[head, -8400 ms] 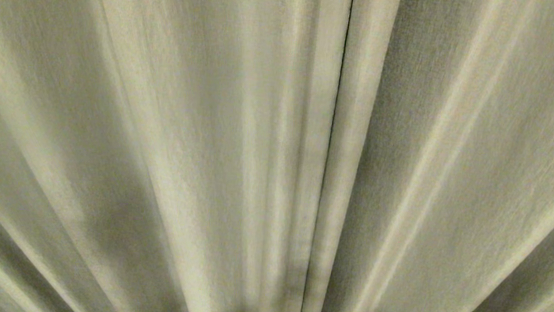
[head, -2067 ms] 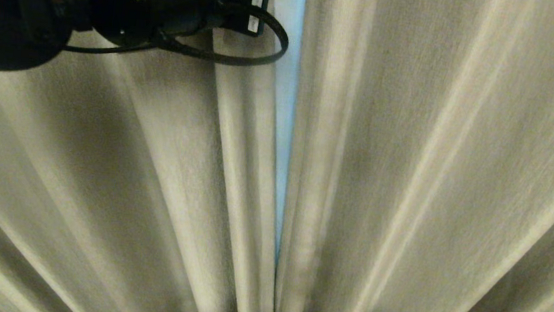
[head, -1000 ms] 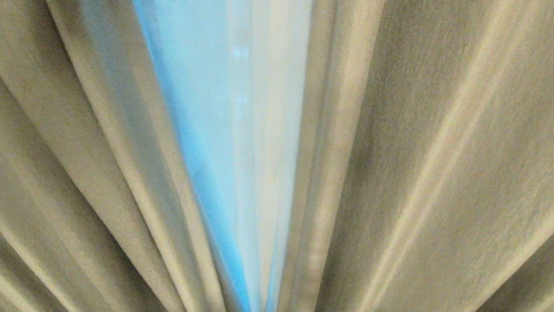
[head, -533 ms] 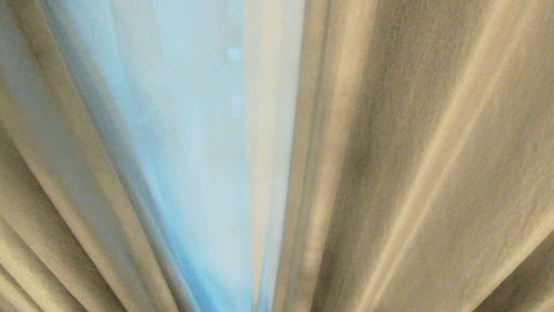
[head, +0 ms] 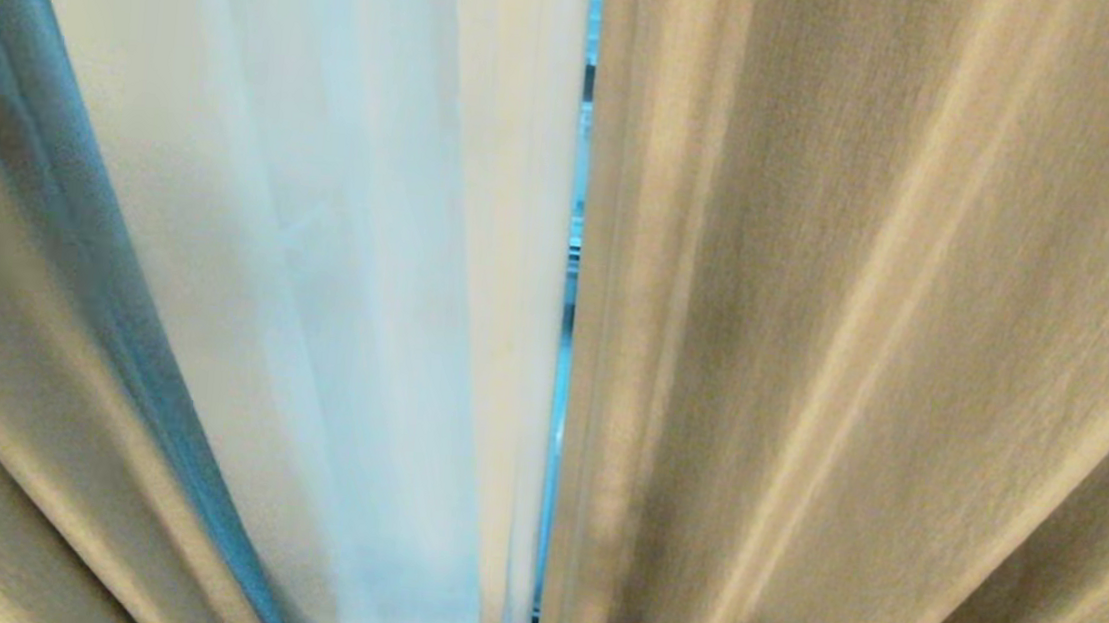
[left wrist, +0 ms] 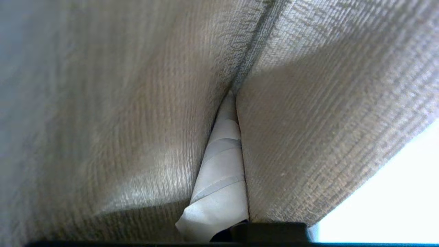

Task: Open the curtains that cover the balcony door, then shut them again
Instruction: Pull the outer curtains open on both sides

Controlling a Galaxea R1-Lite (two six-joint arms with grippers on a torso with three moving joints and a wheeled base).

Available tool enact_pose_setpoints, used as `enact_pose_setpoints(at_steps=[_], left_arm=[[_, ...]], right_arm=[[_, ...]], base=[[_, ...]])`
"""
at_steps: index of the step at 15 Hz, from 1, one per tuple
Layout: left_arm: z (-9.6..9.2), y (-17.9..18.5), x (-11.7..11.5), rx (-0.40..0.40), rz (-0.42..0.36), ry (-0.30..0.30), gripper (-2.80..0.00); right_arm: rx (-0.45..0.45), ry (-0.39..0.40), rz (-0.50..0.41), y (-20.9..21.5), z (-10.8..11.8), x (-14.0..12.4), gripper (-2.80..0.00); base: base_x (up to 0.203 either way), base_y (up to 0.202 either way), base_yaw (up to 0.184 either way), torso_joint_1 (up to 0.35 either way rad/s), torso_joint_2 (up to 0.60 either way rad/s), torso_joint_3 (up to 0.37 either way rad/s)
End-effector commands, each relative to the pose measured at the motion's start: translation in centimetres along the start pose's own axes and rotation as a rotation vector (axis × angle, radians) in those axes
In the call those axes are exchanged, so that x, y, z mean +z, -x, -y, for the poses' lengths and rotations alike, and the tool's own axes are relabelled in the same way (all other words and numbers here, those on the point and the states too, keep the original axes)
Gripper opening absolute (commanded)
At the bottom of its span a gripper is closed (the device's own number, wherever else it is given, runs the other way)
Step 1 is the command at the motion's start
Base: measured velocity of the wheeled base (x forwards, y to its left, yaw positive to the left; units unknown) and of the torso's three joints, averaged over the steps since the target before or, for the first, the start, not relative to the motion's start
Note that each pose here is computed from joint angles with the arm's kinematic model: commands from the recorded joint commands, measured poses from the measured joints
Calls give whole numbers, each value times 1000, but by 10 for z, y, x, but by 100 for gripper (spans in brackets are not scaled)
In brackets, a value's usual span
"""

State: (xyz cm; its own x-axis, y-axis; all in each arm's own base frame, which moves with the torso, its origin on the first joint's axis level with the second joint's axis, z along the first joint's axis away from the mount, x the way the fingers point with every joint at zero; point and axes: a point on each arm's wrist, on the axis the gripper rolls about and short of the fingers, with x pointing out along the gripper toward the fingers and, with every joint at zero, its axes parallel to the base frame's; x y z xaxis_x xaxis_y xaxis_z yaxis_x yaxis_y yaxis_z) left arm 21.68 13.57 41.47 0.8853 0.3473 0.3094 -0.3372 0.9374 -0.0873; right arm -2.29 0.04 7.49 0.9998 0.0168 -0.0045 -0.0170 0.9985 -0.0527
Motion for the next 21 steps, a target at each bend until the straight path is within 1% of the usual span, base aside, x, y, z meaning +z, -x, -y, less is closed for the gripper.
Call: enact_pose_setpoints(at_steps=[1,4,6,7,8,10,12,15,17,21], left_arm=[[-28,-14,-21,60,-57,10,-280],[-51,-21,-32,108,-69,15,-280],[-64,-23,-37,121,-69,32,-280],[-71,-24,-39,135,-72,30,-280],[-74,-25,-41,140,-73,29,-280],[-74,-25,-41,139,-74,29,-280],[-70,-24,-39,127,-69,28,-280],[-59,-19,-31,79,-55,24,-280],[-47,-12,-26,47,-50,28,-280],[-15,7,-19,-39,-48,42,-280]], right_arm=[[0,1,0,0,0,0,-280],[0,1,-2,0,0,0,-280],[0,1,-2,0,0,0,-280],[0,1,0,0,0,0,-280],[0,1,-2,0,0,0,-280],[0,1,-2,0,0,0,-280],[0,1,0,0,0,0,-280],[0,1,-2,0,0,0,-280],[0,1,0,0,0,0,-280],[0,1,0,0,0,0,-280]], base=[[0,0,0,0,0,0],[0,0,0,0,0,0],[0,0,0,0,0,0],[0,0,0,0,0,0],[0,0,0,0,0,0],[0,0,0,0,0,0],[0,0,0,0,0,0],[0,0,0,0,0,0],[0,0,0,0,0,0],[0,0,0,0,0,0]])
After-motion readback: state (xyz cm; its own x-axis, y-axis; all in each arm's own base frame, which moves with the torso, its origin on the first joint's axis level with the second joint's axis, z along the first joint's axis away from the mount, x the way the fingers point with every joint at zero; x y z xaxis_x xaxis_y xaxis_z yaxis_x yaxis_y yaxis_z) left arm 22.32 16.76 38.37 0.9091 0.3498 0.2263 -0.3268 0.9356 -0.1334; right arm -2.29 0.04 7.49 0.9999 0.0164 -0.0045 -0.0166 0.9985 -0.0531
